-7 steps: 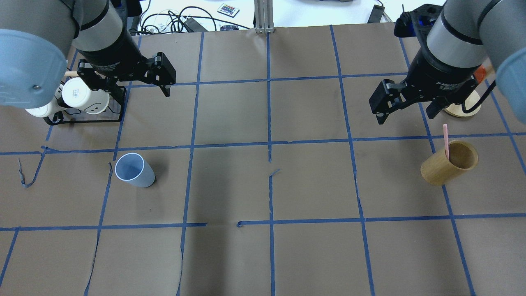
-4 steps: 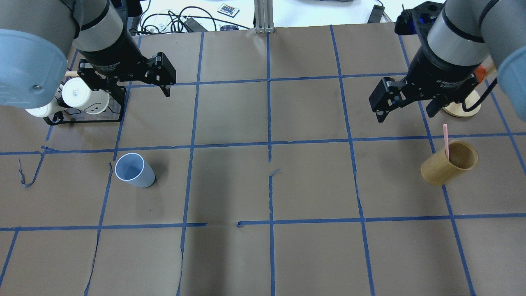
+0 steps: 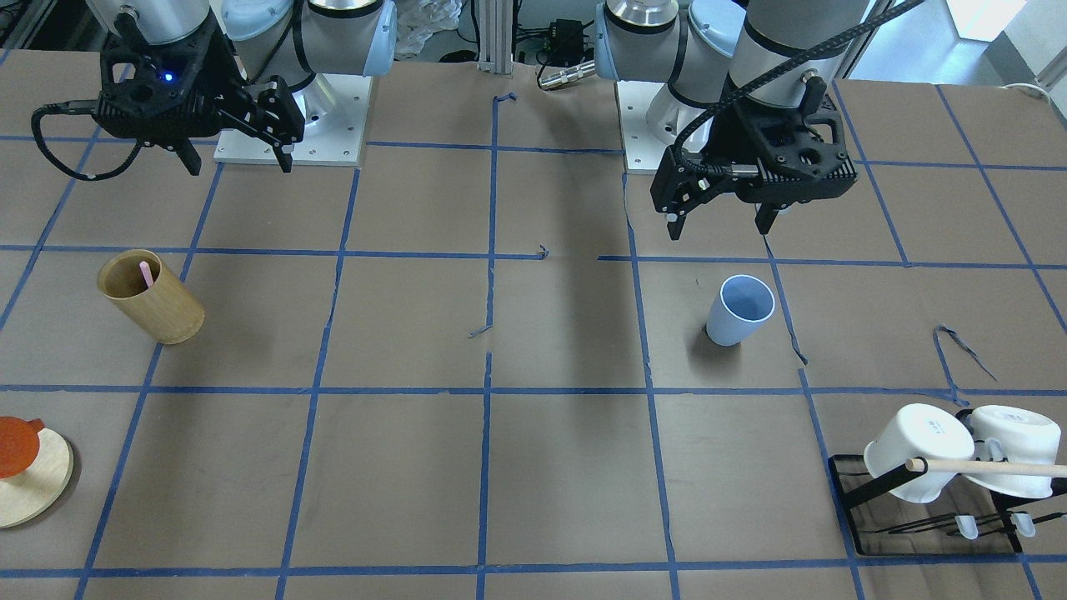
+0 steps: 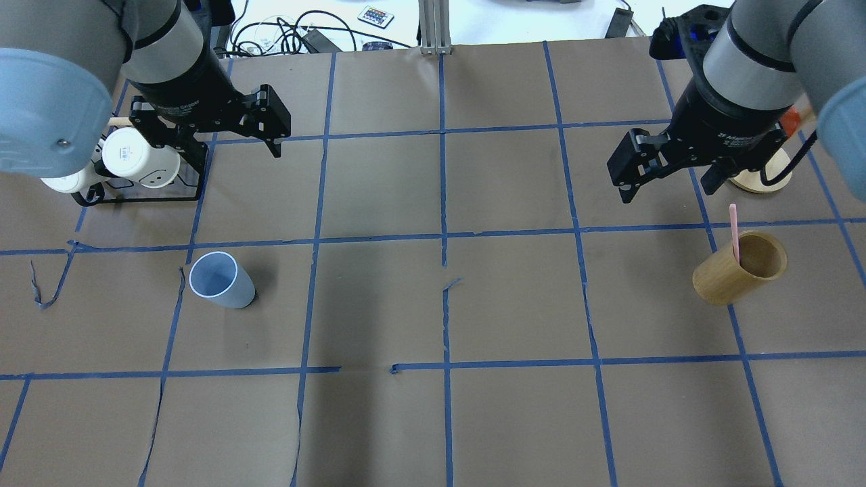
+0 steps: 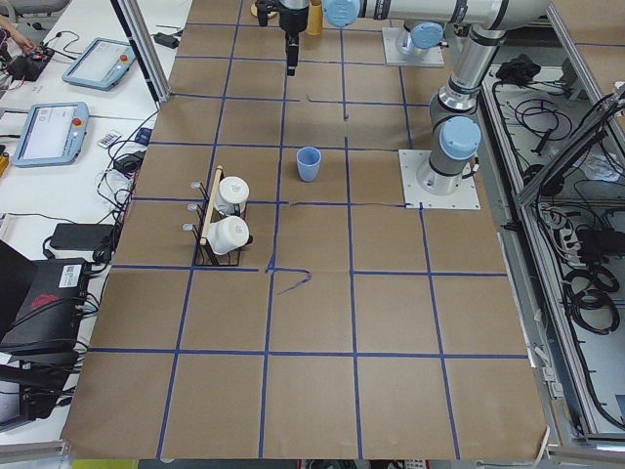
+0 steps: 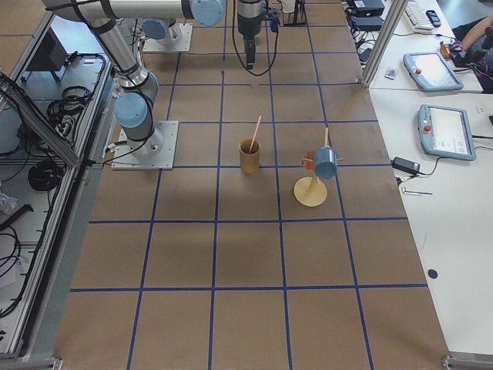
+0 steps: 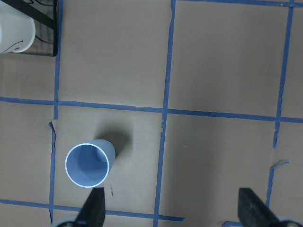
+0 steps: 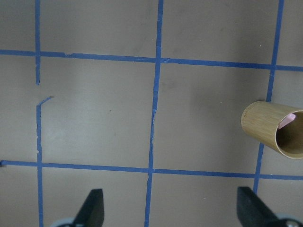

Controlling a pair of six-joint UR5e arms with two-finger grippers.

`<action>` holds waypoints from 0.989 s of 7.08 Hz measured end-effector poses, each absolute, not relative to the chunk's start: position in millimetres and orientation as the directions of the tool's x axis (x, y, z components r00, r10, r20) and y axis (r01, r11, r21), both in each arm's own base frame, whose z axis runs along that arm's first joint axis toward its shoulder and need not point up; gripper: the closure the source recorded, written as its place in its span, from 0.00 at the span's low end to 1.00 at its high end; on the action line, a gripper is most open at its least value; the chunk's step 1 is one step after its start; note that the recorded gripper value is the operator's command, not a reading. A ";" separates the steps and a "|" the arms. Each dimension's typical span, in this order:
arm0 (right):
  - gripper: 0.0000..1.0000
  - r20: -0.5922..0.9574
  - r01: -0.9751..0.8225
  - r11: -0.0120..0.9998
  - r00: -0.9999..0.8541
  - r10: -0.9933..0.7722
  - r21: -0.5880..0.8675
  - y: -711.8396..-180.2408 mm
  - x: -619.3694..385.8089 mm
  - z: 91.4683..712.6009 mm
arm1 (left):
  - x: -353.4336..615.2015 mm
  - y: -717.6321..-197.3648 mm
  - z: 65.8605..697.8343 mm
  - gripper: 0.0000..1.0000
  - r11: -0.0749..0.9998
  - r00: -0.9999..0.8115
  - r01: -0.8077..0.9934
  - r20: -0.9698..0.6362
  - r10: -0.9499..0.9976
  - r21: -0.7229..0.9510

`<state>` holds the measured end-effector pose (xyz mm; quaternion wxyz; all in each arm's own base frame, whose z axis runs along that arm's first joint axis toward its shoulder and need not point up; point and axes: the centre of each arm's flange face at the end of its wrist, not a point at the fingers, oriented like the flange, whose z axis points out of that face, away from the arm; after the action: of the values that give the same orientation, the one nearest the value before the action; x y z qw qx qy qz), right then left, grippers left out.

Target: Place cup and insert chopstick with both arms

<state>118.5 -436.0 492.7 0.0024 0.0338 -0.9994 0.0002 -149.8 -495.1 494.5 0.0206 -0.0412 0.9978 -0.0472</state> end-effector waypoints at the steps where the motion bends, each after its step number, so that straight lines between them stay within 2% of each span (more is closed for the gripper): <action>1: 0.00 0.005 -0.067 0.998 -0.998 -0.067 0.003 -436.6 118.3 491.3 | -149.8 -495.1 494.5 0.00 0.992 -0.996 -0.080 -0.037 -0.084 -0.097; 7: 0.00 0.013 -0.075 0.997 -0.997 -0.075 0.012 -441.2 114.8 487.9 | -149.7 -493.9 494.2 0.00 0.992 -0.996 -0.079 -0.038 -0.083 -0.097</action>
<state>114.8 -441.2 487.9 0.0068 0.0376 -0.9993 -0.0059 -149.7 -493.9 494.2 0.0212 -0.0406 0.9978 -0.0476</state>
